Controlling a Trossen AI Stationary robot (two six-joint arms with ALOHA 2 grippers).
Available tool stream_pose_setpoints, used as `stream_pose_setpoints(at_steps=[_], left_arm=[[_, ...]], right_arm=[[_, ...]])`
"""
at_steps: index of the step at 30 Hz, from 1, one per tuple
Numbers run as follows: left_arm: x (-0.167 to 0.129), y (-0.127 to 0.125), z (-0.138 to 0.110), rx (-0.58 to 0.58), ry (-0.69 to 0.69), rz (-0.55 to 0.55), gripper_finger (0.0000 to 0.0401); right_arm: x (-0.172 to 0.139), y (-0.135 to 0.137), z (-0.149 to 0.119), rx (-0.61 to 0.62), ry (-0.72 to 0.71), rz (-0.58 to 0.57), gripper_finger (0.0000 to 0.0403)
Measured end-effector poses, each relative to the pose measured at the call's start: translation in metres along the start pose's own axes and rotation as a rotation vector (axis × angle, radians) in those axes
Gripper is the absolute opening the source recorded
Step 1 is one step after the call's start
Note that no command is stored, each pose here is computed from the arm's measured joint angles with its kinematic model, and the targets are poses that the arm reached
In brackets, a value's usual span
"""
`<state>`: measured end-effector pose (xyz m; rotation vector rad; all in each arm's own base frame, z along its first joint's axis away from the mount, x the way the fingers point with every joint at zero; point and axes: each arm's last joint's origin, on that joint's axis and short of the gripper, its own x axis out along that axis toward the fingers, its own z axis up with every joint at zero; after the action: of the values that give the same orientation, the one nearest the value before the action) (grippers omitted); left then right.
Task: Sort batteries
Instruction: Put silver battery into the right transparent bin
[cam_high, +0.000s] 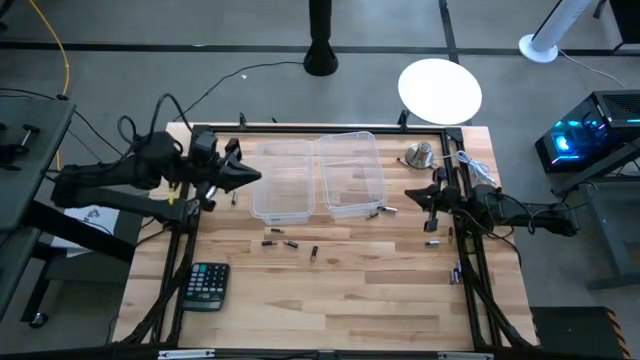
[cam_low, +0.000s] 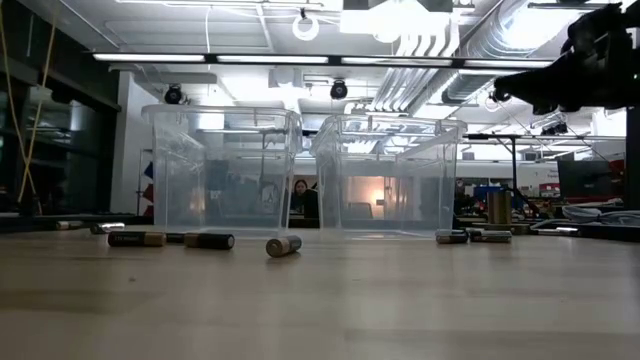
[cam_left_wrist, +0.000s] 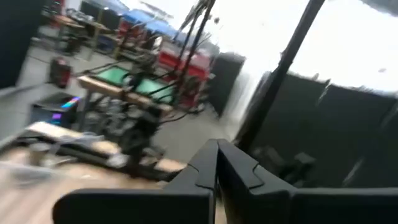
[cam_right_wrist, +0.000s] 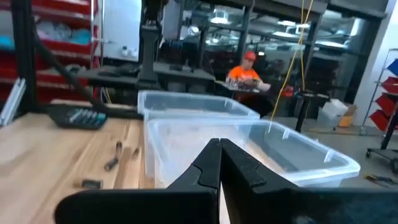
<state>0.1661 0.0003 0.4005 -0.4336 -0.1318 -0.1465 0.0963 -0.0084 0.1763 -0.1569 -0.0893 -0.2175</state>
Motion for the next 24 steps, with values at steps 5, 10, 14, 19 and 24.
stream_pose_setpoints(at_steps=[5, 10, 14, 19, 24], left_arm=[[-0.005, -0.012, 0.011, -0.064, -0.134, -0.036, 0.0], [-0.013, -0.016, 0.012, -0.051, -0.171, 0.014, 0.0], [-0.013, -0.016, 0.013, -0.007, -0.181, 0.035, 0.0], [-0.018, -0.016, 0.014, 0.027, -0.175, 0.042, 0.0], [-0.035, -0.017, 0.014, 0.028, -0.143, 0.057, 0.0]], right_arm=[[-0.001, -0.003, 0.017, 0.087, -0.177, -0.012, 0.0], [-0.023, -0.015, 0.065, 0.606, -0.754, 0.05, 0.0], [-0.017, -0.016, 0.106, 0.672, -0.782, 0.243, 0.0], [0.056, 0.012, 0.148, 0.694, -0.044, 0.483, 0.0], [0.082, 0.045, 0.127, 0.606, 1.084, 0.454, 0.0]])
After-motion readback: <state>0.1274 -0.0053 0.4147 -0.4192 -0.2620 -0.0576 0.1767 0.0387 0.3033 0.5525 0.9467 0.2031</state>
